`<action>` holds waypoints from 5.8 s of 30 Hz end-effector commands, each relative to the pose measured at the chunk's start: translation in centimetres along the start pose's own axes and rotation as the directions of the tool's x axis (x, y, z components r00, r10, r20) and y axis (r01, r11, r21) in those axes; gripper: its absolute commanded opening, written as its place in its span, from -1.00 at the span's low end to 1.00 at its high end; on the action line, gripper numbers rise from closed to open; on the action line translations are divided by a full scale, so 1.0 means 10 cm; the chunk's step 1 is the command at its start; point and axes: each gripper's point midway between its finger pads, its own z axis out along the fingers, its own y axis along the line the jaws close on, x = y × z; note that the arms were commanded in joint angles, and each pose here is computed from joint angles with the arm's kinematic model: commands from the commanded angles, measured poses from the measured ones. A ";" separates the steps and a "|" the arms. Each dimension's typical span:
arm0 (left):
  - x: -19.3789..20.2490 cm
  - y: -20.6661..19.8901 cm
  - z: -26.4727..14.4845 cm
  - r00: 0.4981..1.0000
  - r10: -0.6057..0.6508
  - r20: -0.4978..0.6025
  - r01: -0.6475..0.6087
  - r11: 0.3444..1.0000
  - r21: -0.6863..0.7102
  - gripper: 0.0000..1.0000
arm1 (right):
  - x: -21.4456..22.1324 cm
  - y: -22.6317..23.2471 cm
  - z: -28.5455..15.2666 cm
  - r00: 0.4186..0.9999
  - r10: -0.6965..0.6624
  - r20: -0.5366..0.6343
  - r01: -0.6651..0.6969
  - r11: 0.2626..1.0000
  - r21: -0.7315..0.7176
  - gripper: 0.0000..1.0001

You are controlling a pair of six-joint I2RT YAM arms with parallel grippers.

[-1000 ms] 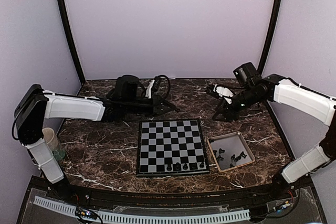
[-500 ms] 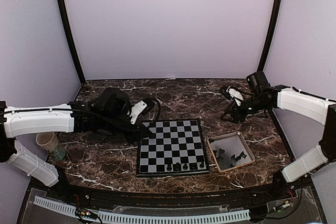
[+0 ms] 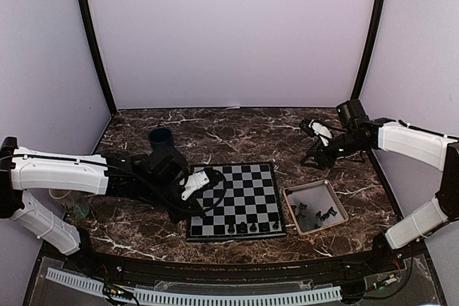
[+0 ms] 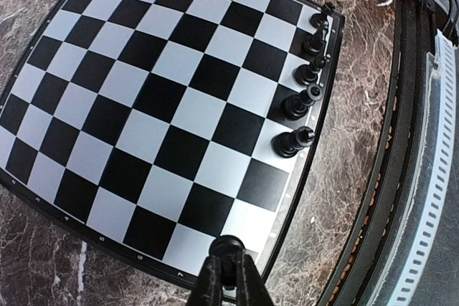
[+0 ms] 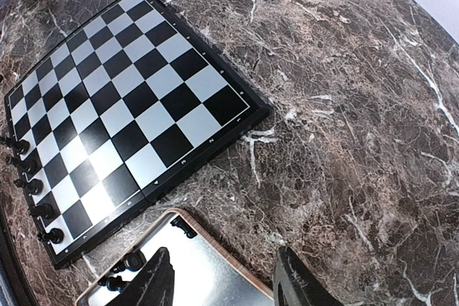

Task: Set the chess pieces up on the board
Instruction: Place the knight at g8, then pick up the rook from the storage box, then place the pawn at a7.

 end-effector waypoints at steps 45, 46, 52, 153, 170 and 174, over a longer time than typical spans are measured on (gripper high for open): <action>0.26 -0.18 0.47 0.976 0.154 -0.152 -0.148 0.988 0.047 -0.61 | 0.16 0.02 0.12 0.999 0.003 -0.043 -0.005 0.999 -0.040 -0.03; 0.25 -0.19 0.46 0.977 0.154 -0.150 -0.149 0.988 0.047 -0.62 | 0.17 0.02 0.13 0.999 0.004 -0.045 -0.005 0.999 -0.041 -0.03; 0.25 -0.19 0.43 0.979 0.149 -0.141 -0.145 0.989 0.043 -0.45 | 0.15 0.03 0.13 0.999 0.007 -0.045 -0.009 0.999 -0.049 -0.03; -1.07 0.44 0.26 0.967 0.135 0.215 -0.095 0.978 -0.185 -0.05 | 1.52 0.62 0.07 0.733 -0.182 -0.655 0.152 0.983 -0.102 -0.75; -1.13 0.96 -0.05 0.957 0.034 0.288 0.061 0.947 -0.314 -0.05 | 0.54 0.75 0.16 0.832 -0.265 -0.488 0.205 0.963 -0.175 -0.75; -1.17 1.16 -0.23 0.940 0.002 0.341 0.134 0.918 -0.374 -0.05 | 0.38 0.90 0.34 0.811 -0.326 -0.485 0.245 0.943 -0.226 -0.75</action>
